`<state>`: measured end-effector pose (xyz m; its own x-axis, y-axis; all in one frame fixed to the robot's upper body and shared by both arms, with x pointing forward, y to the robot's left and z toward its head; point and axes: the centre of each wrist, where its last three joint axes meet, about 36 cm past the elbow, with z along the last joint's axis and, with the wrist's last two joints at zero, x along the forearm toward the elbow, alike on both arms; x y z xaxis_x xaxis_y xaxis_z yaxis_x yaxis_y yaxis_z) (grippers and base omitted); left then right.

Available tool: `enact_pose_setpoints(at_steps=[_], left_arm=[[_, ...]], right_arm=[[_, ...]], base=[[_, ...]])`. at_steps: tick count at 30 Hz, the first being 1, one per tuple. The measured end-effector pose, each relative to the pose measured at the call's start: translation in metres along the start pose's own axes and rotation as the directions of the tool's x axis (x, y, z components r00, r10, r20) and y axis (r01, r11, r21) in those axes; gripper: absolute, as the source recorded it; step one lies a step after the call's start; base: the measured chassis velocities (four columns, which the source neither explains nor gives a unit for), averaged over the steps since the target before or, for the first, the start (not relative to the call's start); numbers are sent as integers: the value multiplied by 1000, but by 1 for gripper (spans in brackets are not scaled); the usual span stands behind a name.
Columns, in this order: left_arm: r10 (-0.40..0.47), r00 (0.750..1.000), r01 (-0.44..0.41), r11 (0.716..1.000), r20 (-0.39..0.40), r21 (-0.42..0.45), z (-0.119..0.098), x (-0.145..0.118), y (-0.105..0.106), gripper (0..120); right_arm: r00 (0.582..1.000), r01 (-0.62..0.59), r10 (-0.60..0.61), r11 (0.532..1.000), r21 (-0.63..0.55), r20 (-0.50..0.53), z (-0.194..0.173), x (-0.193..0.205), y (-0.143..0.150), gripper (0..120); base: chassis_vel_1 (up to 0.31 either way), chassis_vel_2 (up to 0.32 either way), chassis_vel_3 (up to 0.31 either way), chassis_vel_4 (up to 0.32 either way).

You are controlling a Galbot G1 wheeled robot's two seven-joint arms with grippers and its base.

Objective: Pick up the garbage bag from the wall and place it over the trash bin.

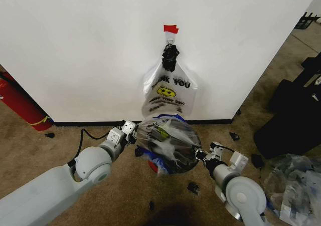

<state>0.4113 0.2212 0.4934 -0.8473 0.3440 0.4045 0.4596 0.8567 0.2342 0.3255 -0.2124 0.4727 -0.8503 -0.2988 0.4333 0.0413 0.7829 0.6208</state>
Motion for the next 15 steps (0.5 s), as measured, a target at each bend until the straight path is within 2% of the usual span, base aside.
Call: enact_pose_setpoints(at_steps=[2, 9, 12, 15], left_arm=[[55, 998, -57, 997, 25, 61, 7, 2, -5, 0], [38, 996, -47, 992, 75, 118, 1, 12, -13, 0], [4, 994, -22, 988, 114, 153, -7, 25, -13, 15], [-5, 991, -17, 986, 132, 166, -11, 32, -15, 22]], right_arm=[[1000, 8, -7, 1000, -26, 22, -7, 7, -1, 0], [999, -30, 31, 999, -43, 42, -10, 8, -4, 0], [997, -60, 64, 995, -75, 52, -10, 4, -8, 0], [996, -69, 75, 993, -94, 57, -10, 3, -10, 0]], base=[[0, 0, 0, 0], [0, 0, 0, 0], [0, 0, 0, 0], [0, 0, 0, 0]])
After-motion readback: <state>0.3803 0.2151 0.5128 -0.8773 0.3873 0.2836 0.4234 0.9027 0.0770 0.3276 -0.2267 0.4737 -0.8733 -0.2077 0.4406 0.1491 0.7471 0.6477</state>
